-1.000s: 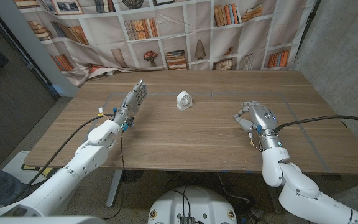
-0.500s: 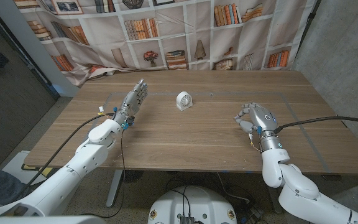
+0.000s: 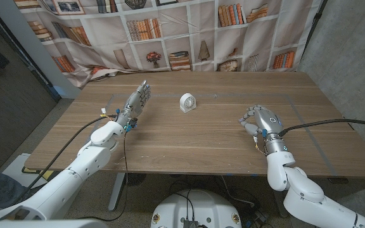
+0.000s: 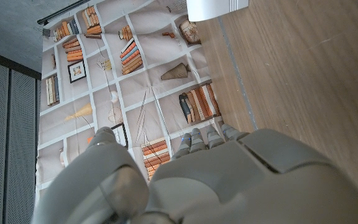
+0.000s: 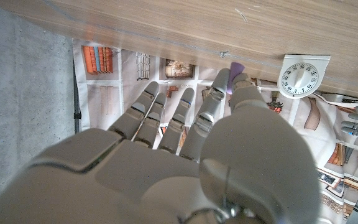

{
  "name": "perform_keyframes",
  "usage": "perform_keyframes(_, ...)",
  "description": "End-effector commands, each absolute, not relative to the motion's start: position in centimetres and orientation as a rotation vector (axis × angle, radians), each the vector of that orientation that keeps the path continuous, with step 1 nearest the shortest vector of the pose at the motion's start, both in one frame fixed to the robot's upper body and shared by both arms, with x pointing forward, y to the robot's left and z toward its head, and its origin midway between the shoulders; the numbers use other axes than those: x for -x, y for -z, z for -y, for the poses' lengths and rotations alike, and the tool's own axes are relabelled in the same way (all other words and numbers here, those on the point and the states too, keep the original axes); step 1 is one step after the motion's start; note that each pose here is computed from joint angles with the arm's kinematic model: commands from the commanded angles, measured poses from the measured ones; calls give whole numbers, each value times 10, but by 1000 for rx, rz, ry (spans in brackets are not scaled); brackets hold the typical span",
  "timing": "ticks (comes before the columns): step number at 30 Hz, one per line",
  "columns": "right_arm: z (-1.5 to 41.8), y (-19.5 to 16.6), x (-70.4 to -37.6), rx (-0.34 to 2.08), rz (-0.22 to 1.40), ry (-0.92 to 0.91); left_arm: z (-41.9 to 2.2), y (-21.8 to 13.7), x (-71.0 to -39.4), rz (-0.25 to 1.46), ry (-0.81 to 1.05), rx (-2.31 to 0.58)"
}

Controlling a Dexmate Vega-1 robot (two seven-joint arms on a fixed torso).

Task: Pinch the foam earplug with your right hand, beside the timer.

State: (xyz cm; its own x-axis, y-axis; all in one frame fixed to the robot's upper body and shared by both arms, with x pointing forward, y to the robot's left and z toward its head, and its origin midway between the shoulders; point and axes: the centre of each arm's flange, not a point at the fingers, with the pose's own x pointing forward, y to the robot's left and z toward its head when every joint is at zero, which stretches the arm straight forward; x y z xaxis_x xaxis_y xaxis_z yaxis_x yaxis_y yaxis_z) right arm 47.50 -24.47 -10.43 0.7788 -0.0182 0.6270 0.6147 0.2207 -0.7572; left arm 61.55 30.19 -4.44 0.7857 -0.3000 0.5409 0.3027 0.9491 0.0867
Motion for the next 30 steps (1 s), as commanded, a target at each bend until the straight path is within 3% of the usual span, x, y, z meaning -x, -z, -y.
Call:
perform_keyframes(1, 242, 117, -484, 1289, 518, 453, -302, 42, -617, 578, 325, -3)
perform_keyframes(30, 238, 159, -498, 1339, 477, 500, -300, 31, -619, 589, 339, -24)
